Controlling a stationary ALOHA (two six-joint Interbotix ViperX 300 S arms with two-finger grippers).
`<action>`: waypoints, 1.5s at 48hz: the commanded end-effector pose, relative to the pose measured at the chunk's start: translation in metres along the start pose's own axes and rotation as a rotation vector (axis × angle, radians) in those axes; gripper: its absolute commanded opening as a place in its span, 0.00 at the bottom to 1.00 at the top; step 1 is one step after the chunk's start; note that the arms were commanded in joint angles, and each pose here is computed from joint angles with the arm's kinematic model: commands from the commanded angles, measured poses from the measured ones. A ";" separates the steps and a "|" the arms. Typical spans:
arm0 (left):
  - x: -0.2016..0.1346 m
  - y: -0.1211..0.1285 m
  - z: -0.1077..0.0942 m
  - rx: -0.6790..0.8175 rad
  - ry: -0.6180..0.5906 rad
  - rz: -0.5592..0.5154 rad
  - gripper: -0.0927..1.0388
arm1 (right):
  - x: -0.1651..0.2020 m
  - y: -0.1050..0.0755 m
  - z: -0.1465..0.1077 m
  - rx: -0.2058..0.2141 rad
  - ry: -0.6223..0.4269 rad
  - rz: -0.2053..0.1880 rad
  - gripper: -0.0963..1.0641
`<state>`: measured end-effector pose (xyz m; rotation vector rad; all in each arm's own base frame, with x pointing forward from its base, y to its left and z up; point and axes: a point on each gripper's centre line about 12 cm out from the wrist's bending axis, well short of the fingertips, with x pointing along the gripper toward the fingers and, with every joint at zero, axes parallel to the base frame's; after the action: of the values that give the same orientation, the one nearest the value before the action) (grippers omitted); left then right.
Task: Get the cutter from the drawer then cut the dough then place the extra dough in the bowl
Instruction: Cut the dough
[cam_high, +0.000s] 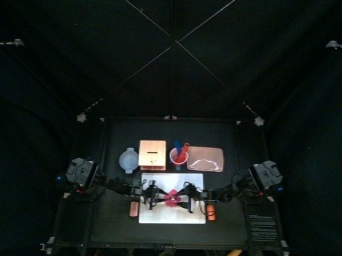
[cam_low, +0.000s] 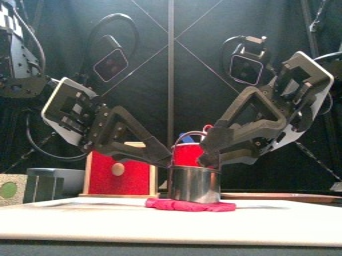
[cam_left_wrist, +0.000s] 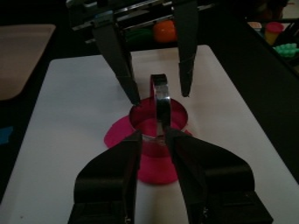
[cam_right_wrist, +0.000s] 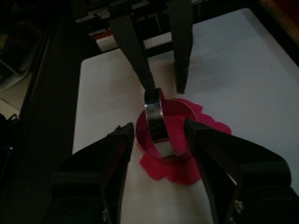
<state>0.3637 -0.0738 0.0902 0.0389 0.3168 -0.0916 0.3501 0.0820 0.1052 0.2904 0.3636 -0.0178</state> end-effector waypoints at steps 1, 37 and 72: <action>-0.003 -0.003 0.017 -0.003 -0.049 -0.008 0.69 | 0.000 0.005 0.011 0.009 -0.027 0.012 0.81; 0.012 -0.007 0.019 0.011 -0.005 -0.031 0.70 | 0.000 0.007 0.007 0.002 -0.002 0.019 0.81; 0.016 -0.005 0.012 -0.002 0.020 -0.017 0.64 | 0.001 0.007 0.005 -0.008 0.032 0.020 0.58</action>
<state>0.3776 -0.0787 0.0896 0.0394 0.3626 -0.1048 0.3490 0.0864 0.1005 0.2786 0.4230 -0.0001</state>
